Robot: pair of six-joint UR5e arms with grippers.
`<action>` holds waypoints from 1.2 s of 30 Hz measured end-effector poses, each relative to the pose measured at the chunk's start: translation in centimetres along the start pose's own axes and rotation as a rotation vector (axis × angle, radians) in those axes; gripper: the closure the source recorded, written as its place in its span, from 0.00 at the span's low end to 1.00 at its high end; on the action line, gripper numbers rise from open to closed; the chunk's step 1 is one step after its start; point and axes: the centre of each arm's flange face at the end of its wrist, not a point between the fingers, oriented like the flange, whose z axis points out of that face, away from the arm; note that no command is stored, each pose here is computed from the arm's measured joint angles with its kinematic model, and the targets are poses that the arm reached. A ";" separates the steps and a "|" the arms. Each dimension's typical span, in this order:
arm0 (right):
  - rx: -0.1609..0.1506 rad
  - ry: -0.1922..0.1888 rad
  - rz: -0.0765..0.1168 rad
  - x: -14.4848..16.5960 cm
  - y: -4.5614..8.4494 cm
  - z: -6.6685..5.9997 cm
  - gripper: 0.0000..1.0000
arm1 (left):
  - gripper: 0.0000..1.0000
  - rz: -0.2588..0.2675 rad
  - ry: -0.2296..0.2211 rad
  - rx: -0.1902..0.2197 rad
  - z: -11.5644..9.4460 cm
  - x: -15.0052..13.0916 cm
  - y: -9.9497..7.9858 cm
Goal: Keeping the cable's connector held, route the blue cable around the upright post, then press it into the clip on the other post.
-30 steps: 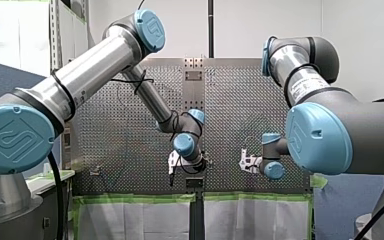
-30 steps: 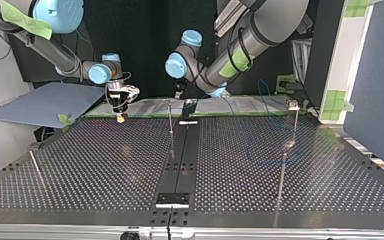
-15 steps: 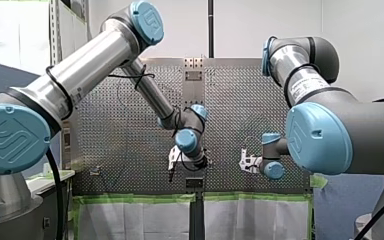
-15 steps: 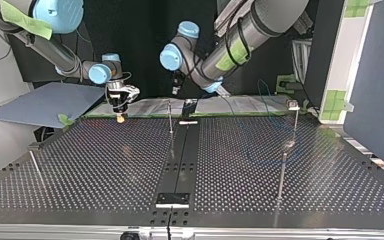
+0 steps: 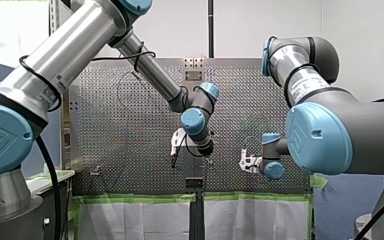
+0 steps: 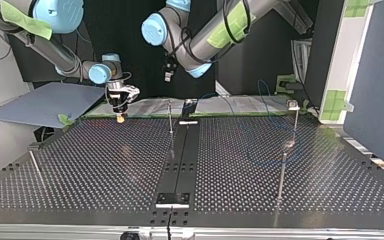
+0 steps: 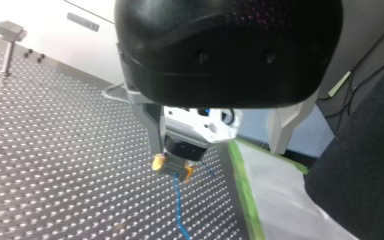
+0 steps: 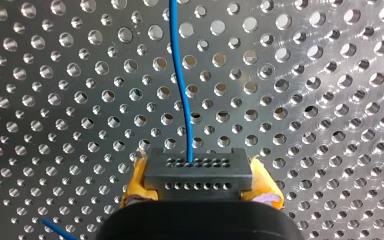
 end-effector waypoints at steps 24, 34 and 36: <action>0.007 -0.003 0.003 -0.2 -0.6 -0.1 1.00 | 0.00 -0.285 -0.081 0.003 -3.0 -6.7 9.1; 0.009 -0.003 0.003 -0.2 -0.6 -0.1 1.00 | 0.00 -0.283 -0.093 0.015 -4.6 -7.7 14.2; 0.009 -0.003 0.003 -0.2 -0.6 -0.1 1.00 | 0.00 -0.271 -0.091 0.009 -4.9 -8.0 15.0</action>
